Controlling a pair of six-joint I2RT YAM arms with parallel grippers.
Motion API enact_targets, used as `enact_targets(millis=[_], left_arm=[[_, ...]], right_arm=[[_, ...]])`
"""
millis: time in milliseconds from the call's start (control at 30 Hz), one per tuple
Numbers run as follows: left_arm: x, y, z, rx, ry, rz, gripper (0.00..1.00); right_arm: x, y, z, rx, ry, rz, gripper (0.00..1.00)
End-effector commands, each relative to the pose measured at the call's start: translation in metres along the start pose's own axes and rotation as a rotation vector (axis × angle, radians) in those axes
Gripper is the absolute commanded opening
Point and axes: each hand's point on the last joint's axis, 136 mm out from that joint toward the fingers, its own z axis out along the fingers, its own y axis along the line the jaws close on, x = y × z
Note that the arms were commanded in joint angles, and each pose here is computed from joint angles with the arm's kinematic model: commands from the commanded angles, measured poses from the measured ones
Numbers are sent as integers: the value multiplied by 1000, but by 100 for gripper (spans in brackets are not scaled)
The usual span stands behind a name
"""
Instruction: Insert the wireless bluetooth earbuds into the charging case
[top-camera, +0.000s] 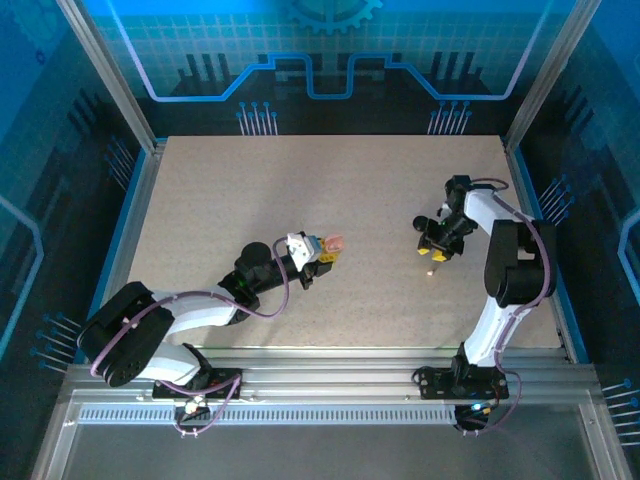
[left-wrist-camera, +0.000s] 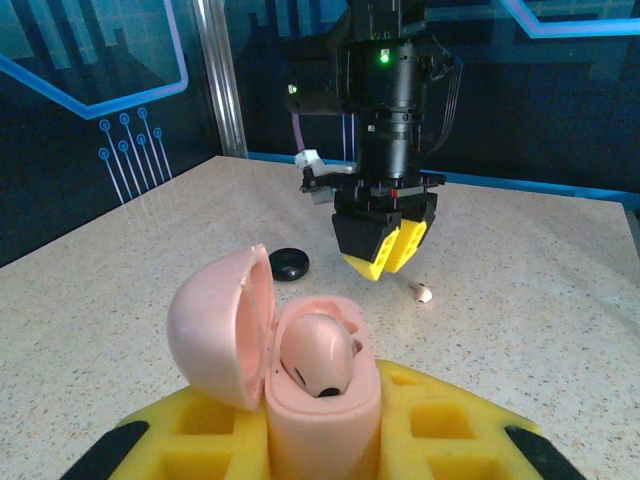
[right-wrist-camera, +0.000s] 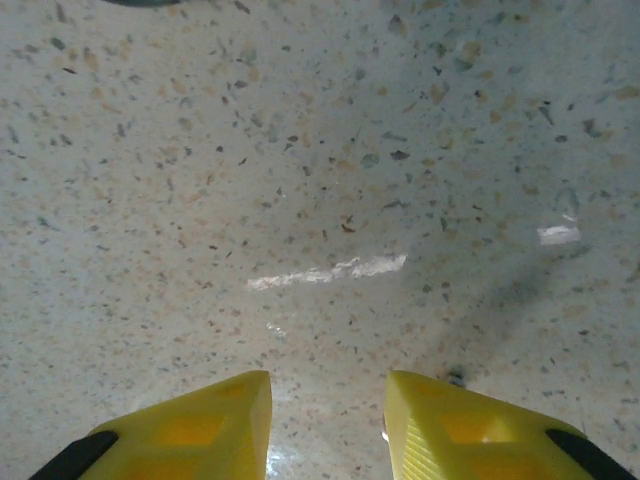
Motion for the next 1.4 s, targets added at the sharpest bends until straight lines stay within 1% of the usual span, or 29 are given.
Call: enact_targets(millis=[0,200,400,700,1000,1367], left_arm=[[-9,4,2,-11,-31,22,20],[-10,4,2,-8,-36,22,19],[-9,3,1,-8,-30,21,20],[-10,3,-1,-5,-32,15,19],[-13,1,-2,0,-40,12,19],[-13,1,-5,-5,-37,13,19]], right_arm=[[-4,5,8,22,4,-39,36],[-2,-2,20,74,26,-55,36],[11,-20,16,146,29,-66,36],[33,-33,11,179,48,-76,36],[39,-26,12,162,51,-121,35],[29,-19,13,246,56,-215,31]])
